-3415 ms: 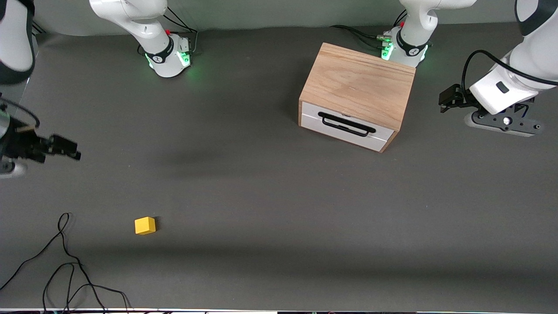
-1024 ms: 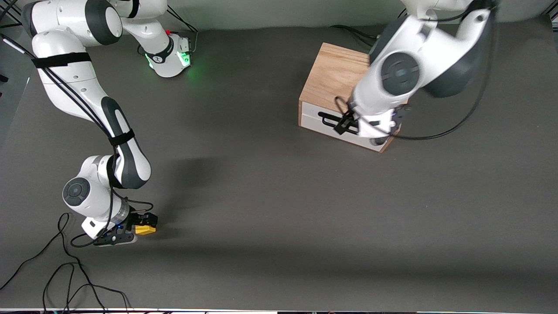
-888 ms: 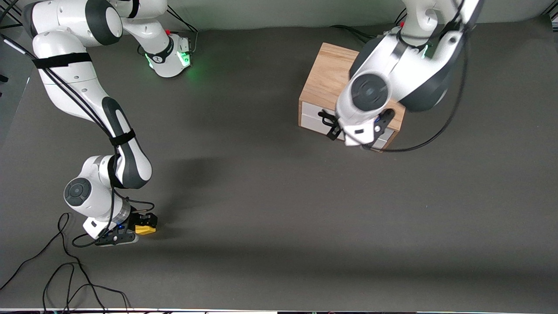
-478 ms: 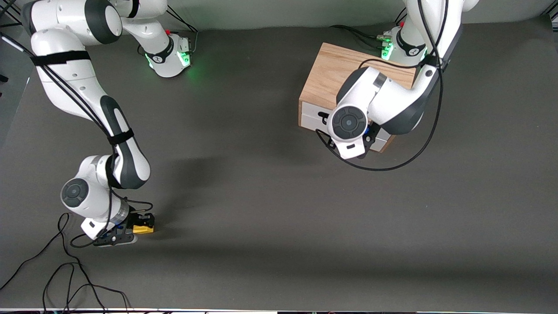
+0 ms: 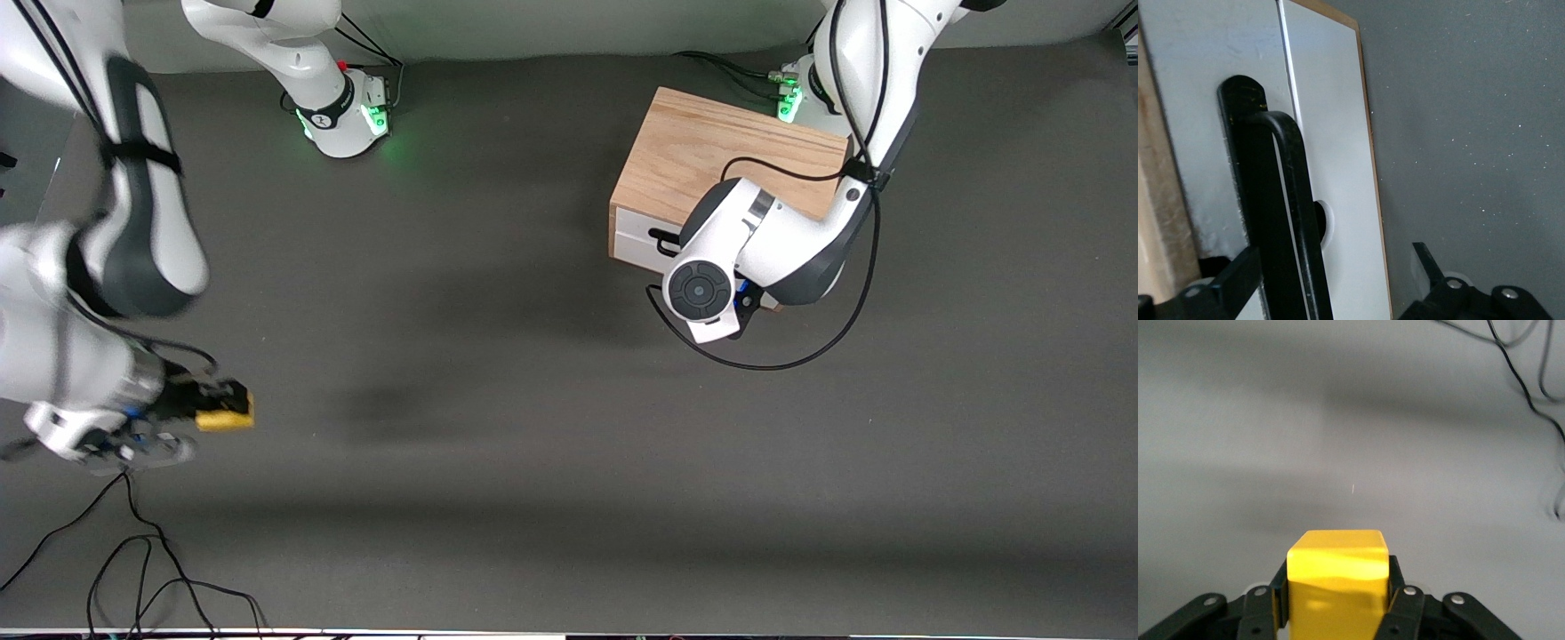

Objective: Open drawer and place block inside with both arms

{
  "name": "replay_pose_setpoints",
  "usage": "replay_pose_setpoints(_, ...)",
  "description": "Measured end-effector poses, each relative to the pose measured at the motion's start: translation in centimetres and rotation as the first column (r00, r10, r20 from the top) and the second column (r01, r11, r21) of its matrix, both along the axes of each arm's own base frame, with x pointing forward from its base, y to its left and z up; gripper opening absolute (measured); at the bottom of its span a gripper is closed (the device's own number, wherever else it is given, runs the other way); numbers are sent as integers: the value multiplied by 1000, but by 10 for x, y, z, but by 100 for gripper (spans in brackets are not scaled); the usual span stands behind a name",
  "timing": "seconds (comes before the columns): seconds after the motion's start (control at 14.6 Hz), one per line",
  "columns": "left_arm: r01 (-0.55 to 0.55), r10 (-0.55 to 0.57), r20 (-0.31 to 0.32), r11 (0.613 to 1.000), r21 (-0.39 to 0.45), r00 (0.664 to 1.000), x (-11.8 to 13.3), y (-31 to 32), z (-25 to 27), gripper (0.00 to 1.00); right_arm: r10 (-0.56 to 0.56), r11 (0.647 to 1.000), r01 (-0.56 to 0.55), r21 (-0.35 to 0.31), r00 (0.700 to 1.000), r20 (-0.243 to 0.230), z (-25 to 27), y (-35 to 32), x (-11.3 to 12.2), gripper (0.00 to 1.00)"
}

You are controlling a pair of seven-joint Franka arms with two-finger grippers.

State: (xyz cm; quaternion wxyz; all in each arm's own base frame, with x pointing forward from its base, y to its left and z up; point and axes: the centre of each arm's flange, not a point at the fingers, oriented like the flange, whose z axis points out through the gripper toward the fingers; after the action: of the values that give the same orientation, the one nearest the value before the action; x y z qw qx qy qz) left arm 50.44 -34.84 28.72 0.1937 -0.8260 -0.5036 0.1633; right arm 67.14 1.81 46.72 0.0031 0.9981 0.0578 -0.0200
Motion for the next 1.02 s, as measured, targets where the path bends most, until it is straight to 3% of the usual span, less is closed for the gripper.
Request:
replay_pose_setpoints(0.27,4,-4,42,1000,-13,999,7,-3,-12,100,-16,1000,16,2,998,-66,77,-9,-47,55)
replay_pose_setpoints(0.68,11,-10,61,1000,-20,998,9,-6,-21,100,-93,996,93,9,995,-38,115,-19,-114,55)
replay_pose_setpoints(1.02,13,1,174,997,-78,985,23,-14,-11,100,-107,994,107,18,994,7,98,-20,-132,55)
